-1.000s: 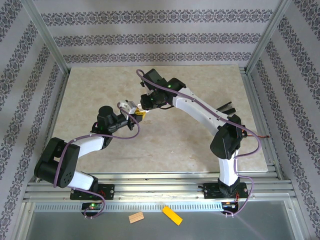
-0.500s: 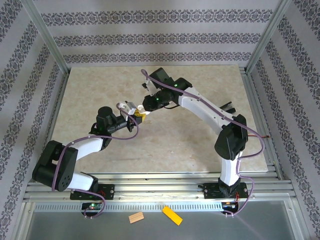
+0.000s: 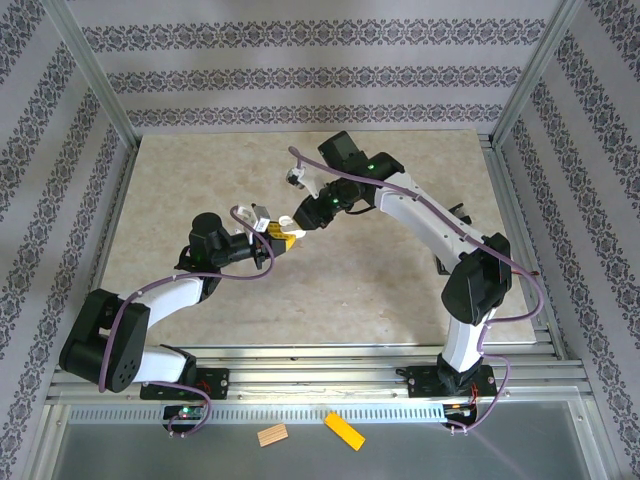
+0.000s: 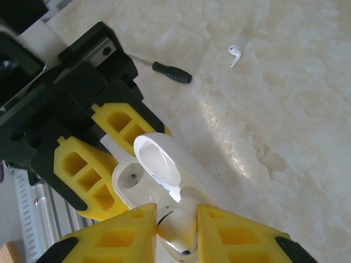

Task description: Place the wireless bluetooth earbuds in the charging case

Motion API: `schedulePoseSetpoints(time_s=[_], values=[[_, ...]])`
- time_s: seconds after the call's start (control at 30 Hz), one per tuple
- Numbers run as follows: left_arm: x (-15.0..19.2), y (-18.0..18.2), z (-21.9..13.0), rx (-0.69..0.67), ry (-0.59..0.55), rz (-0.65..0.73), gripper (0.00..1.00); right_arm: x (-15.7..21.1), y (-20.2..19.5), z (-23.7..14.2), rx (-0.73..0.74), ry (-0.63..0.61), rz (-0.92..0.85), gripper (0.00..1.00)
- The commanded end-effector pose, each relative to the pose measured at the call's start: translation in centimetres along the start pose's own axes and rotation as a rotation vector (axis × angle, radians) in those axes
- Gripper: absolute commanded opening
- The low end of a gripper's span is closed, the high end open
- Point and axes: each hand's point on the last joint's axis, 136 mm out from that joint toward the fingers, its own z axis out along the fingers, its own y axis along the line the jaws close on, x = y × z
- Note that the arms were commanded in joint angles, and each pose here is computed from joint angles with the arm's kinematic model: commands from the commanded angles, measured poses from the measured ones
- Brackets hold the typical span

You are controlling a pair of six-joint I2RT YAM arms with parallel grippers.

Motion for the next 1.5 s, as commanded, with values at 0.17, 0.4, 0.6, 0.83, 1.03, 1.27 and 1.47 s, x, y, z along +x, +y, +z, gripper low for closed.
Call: schedulePoseSetpoints(time_s=[0.17, 0.4, 0.6, 0.83, 1.03, 1.27, 1.47], values=[[-4.6, -1.7, -0.1, 0.072, -0.104, 0.090, 0.02, 1.5, 2.3, -0.7, -0.132, 0.021, -0.106, 0.23], [-4.6, -1.5, 0.0, 0.080, -0.109, 0.074, 0.02, 0.8, 2.7, -1.2, -0.169, -0.042, -0.095, 0.22], [-4.6, -1.6, 0.0, 0.096, -0.109, 0.059, 0.02, 0.6, 3.0, -1.8, -0.169, -0.082, -0.115, 0.22], [-5.1, -2.5, -0.1, 0.149, -0.123, 0.051, 0.02, 1.3, 3.8, -1.8, -0.217, -0.079, -0.150, 0.22], [-5.2, -2.6, -0.1, 0.168, -0.123, 0.043, 0.02, 1.5, 4.1, -2.0, -0.250, -0.092, -0.170, 0.20], [-5.7, -3.0, -0.3, 0.179, -0.136, 0.060, 0.00, 1.9, 3.6, -2.0, -0.236, -0.076, -0.166, 0.24], [-5.4, -2.8, -0.2, 0.168, -0.133, 0.065, 0.00, 0.6, 2.4, -3.2, -0.118, -0.131, -0.167, 0.45]])
